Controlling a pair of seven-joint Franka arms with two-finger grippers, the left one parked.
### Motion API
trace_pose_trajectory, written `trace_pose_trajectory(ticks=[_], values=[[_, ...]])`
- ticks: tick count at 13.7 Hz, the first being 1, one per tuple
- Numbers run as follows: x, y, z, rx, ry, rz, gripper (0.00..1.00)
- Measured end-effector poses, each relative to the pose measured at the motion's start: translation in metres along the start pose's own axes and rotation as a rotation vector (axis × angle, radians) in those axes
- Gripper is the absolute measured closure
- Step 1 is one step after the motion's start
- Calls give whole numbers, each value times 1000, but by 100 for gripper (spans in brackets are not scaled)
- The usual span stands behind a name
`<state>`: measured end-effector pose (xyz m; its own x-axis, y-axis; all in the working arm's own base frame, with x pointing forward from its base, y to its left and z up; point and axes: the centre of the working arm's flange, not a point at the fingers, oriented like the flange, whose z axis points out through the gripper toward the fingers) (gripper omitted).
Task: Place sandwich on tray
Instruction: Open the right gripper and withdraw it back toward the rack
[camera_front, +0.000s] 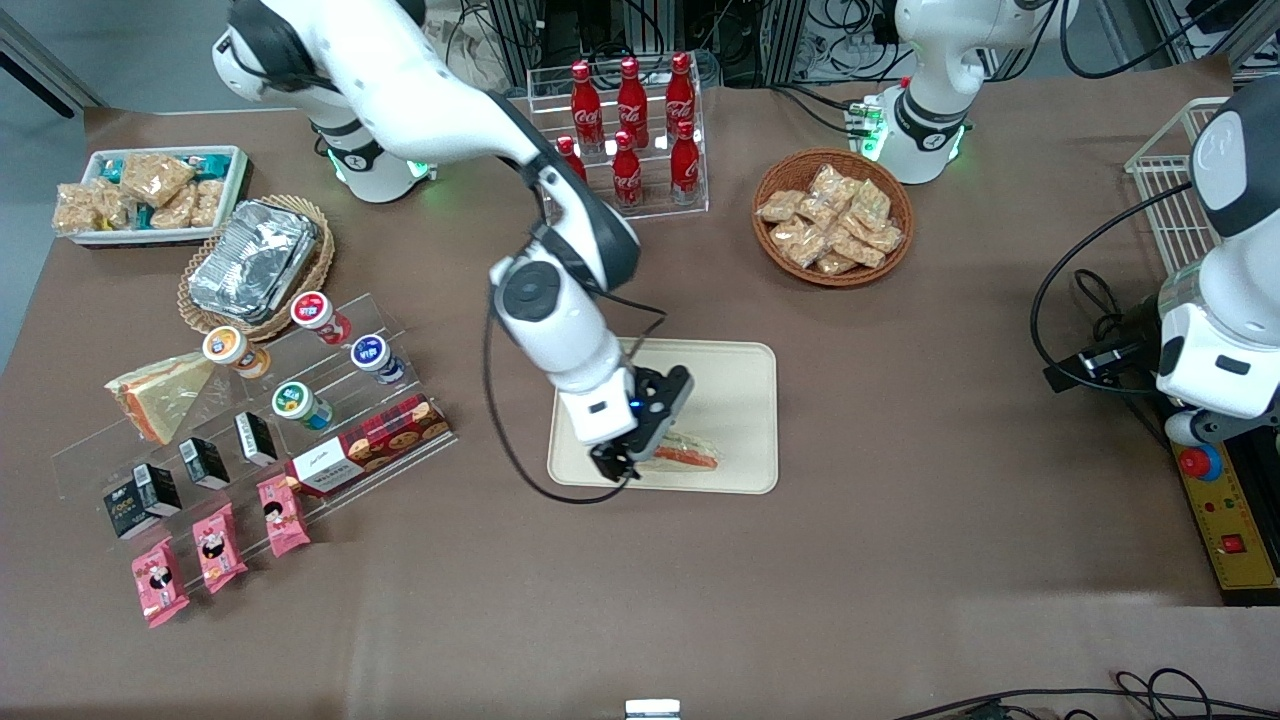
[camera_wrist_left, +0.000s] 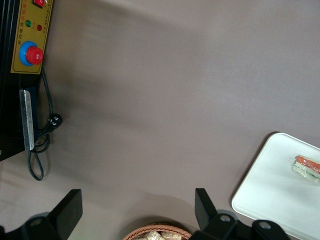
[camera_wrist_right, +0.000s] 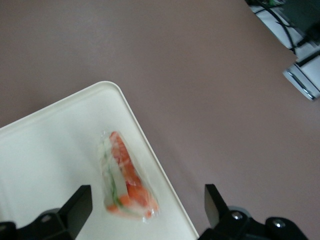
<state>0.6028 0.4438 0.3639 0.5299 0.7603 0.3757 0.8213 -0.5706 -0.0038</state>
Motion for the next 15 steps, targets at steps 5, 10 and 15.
trace_pose_trajectory(ticks=[5,10,15], values=[[-73,128,-151,71,-142,254,0],[-191,246,-216,27,-261,521,0],[-237,263,-280,-108,-384,703,0]])
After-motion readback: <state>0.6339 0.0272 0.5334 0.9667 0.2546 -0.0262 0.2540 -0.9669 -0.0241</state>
